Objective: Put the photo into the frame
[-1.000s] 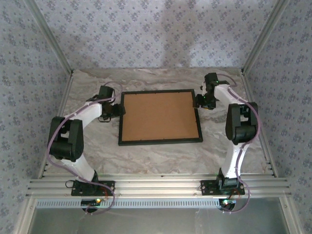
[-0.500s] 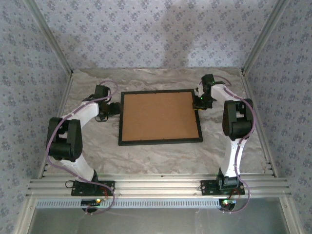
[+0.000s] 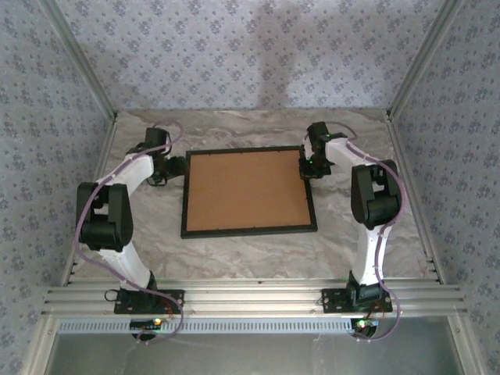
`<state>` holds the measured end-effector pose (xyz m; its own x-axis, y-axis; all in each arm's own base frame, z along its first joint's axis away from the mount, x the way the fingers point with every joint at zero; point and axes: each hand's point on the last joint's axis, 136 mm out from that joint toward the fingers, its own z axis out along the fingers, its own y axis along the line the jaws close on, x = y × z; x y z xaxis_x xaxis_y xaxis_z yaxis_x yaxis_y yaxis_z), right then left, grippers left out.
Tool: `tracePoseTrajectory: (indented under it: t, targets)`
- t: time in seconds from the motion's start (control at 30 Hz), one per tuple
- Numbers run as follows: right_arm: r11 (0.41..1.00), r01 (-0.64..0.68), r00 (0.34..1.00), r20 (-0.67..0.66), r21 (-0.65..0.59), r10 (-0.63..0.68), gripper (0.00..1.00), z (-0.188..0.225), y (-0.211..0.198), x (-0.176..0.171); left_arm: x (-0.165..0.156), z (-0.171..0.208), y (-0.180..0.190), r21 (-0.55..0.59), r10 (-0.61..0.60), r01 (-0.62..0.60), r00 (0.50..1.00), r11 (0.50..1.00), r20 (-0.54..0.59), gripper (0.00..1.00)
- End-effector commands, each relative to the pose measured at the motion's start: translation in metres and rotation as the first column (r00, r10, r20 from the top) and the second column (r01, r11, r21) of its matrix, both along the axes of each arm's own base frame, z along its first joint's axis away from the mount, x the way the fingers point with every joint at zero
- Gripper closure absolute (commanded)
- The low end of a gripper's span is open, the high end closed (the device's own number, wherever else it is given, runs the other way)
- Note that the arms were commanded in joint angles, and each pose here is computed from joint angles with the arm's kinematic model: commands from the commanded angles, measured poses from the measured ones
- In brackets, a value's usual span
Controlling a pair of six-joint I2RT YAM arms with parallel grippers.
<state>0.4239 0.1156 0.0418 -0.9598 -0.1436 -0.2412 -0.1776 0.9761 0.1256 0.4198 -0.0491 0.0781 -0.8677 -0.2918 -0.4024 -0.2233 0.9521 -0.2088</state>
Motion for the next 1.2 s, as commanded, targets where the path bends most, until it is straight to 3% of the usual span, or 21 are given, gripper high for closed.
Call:
tracePoseTrajectory:
  t: [0.0,0.57,1.17]
  targets:
    - [1.0,-0.022,0.999,-0.041,-0.007,0.022,0.81,0.001,0.001,-0.015,-0.001,-0.005,0.001,0.01,-0.027,0.028,0.999,1.0,-0.043,0.3]
    - [1.0,-0.015,0.998,-0.067,-0.001,0.015,0.81,-0.005,0.004,-0.015,0.001,-0.027,-0.001,0.004,-0.033,0.034,0.991,0.999,-0.133,0.31]
    - [1.0,-0.014,0.997,-0.074,-0.004,0.014,0.81,-0.009,0.004,-0.016,0.001,-0.038,-0.007,-0.02,-0.041,0.038,0.988,0.999,-0.147,0.31]
